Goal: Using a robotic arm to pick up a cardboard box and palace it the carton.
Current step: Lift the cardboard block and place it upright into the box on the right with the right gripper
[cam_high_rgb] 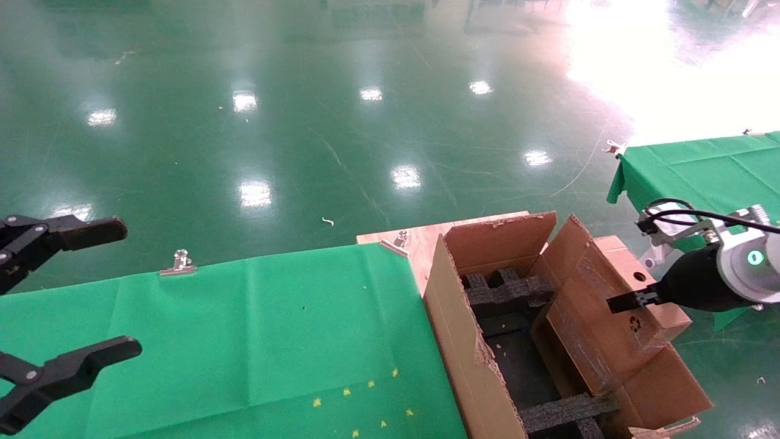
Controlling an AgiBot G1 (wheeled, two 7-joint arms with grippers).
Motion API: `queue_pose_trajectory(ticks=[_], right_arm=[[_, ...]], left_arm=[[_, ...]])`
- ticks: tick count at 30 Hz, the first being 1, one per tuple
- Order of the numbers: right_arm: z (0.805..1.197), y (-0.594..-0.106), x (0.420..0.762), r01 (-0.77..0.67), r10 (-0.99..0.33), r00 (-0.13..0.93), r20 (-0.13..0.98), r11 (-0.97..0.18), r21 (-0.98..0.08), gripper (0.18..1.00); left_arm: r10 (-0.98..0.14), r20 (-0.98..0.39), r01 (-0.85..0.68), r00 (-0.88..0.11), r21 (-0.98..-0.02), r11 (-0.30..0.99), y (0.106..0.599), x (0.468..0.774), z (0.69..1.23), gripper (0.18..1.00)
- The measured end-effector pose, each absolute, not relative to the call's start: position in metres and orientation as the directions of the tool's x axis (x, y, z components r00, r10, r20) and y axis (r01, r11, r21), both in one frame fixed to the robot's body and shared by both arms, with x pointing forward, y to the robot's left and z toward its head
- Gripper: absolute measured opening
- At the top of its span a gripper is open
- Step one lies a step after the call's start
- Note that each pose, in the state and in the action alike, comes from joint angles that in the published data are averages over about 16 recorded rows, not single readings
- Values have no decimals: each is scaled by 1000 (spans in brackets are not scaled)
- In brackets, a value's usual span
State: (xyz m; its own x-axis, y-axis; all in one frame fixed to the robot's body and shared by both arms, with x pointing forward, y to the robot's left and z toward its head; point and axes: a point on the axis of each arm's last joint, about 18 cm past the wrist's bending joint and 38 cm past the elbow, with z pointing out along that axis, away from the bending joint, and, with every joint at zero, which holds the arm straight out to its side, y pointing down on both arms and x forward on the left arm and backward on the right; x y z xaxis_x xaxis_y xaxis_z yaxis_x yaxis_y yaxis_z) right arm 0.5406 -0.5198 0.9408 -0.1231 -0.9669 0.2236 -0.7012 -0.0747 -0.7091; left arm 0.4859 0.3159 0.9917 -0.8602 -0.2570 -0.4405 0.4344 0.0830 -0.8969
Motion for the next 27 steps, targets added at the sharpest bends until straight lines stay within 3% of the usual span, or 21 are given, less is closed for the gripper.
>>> queue_pose_trajectory(ticks=[27], right_arm=[[905, -504, 581, -693, -957, -132, 257, -96, -715, 336]], left_arm=[[-257, -440, 434, -860, -897, 83, 316, 486, 992, 1001]])
